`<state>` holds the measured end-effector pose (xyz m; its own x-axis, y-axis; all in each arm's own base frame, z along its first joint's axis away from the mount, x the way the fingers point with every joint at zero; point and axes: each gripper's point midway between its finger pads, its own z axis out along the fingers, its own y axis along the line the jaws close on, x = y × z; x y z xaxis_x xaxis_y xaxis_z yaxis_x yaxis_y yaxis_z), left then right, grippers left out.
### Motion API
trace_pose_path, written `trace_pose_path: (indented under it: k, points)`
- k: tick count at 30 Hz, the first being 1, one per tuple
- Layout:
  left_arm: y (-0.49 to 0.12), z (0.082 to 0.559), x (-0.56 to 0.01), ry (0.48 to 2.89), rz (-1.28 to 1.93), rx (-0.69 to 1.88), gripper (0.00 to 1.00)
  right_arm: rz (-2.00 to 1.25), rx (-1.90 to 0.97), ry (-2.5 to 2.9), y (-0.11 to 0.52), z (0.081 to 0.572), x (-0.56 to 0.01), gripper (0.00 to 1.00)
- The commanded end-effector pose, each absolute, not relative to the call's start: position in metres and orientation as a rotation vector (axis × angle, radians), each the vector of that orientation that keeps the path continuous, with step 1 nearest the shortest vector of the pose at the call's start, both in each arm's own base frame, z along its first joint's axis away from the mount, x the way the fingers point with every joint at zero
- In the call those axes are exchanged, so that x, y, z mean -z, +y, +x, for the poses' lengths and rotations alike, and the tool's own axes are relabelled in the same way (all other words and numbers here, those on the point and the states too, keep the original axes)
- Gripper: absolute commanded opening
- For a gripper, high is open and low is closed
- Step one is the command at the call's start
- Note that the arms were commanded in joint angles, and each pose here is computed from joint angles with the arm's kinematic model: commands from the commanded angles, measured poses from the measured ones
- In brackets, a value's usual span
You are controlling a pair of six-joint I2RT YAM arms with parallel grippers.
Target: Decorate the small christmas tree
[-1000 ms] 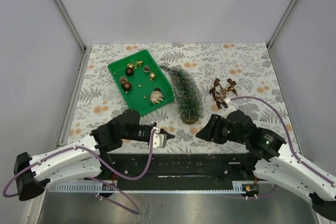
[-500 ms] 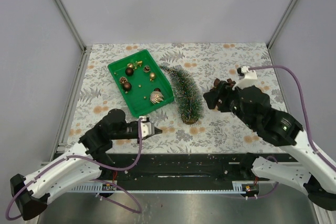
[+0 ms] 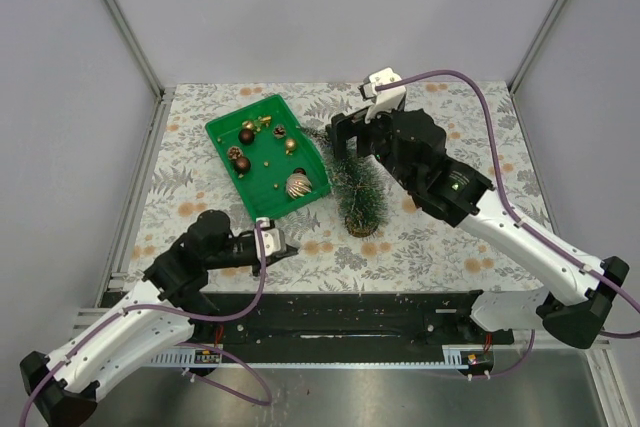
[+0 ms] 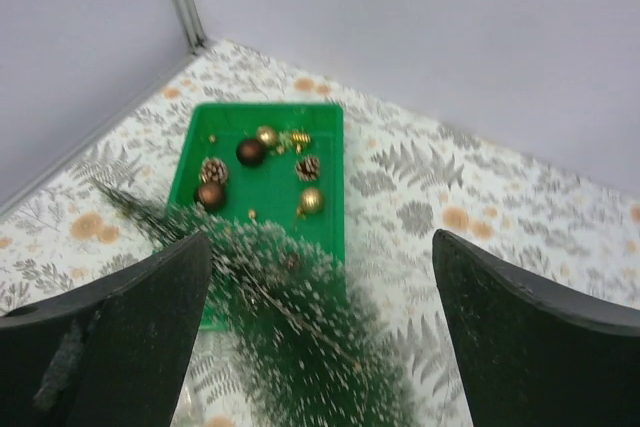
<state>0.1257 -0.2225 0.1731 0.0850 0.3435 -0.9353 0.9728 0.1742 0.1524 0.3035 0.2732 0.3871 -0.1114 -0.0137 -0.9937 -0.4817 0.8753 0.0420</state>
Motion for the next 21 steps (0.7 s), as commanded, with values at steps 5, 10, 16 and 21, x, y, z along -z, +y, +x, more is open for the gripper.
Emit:
trace_pose_path:
  k: [5, 10, 16, 21]
  points:
    - [-0.217, 0.122, -0.165, 1.484, 1.317, 0.810, 0.00, -0.590, -0.494, 1.306, 0.324, 0.306, -0.462, 0.99]
    - [-0.218, 0.123, -0.165, 1.482, 1.313, 0.810, 0.00, -0.661, -0.535, 1.277, 0.332, 0.293, -0.456, 0.99]
    - [-0.219, 0.126, -0.166, 1.476, 1.297, 0.804, 0.00, -0.658, -0.589, 1.199, 0.316, 0.269, -0.469, 0.99]
    - [-0.215, 0.125, -0.161, 1.512, 1.265, 0.815, 0.00, -0.773, -0.651, 1.149, 0.329, 0.249, -0.468, 0.99]
